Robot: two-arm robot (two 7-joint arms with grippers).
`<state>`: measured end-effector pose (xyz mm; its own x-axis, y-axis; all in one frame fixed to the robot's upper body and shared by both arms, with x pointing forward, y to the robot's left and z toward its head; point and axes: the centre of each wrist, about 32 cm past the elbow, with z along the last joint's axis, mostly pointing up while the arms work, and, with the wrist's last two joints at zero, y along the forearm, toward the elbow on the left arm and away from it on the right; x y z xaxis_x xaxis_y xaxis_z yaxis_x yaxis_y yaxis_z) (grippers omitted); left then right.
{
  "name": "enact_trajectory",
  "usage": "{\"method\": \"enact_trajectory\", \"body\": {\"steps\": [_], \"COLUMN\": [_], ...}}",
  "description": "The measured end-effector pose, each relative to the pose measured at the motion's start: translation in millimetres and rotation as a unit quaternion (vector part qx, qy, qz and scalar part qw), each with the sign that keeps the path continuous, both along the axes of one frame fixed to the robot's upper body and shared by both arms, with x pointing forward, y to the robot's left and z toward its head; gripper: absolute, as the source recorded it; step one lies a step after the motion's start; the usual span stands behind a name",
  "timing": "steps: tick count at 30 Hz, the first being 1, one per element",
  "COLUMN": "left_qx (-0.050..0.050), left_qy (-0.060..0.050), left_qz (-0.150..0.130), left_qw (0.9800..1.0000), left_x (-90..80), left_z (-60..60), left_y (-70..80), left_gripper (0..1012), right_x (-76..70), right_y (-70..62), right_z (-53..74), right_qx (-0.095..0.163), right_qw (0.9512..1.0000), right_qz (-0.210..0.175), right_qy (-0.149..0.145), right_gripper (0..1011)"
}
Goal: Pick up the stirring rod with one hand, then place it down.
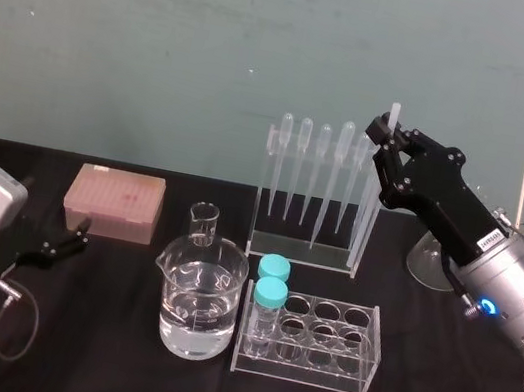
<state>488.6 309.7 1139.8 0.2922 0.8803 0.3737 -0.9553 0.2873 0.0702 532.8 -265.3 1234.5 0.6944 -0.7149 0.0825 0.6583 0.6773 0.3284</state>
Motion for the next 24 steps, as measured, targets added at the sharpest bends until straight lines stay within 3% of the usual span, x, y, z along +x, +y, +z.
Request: {"method": "enact_trajectory", "body": {"steps": [24], "left_qx": [0.0], "left_qy": [0.0], "left_qz": [0.0], "left_qw": [1.0], "left_x": [0.0], "left_z": [0.0], "left_y": [0.0], "left_gripper": [1000], "right_x": [-1.2], "right_y": [1.4], "right_z": [-2.2], "right_qx": [0.0], "right_qw": [1.0], "right_qz": [0.002], "right_qy": [0.003], "right_gripper": [67]}}
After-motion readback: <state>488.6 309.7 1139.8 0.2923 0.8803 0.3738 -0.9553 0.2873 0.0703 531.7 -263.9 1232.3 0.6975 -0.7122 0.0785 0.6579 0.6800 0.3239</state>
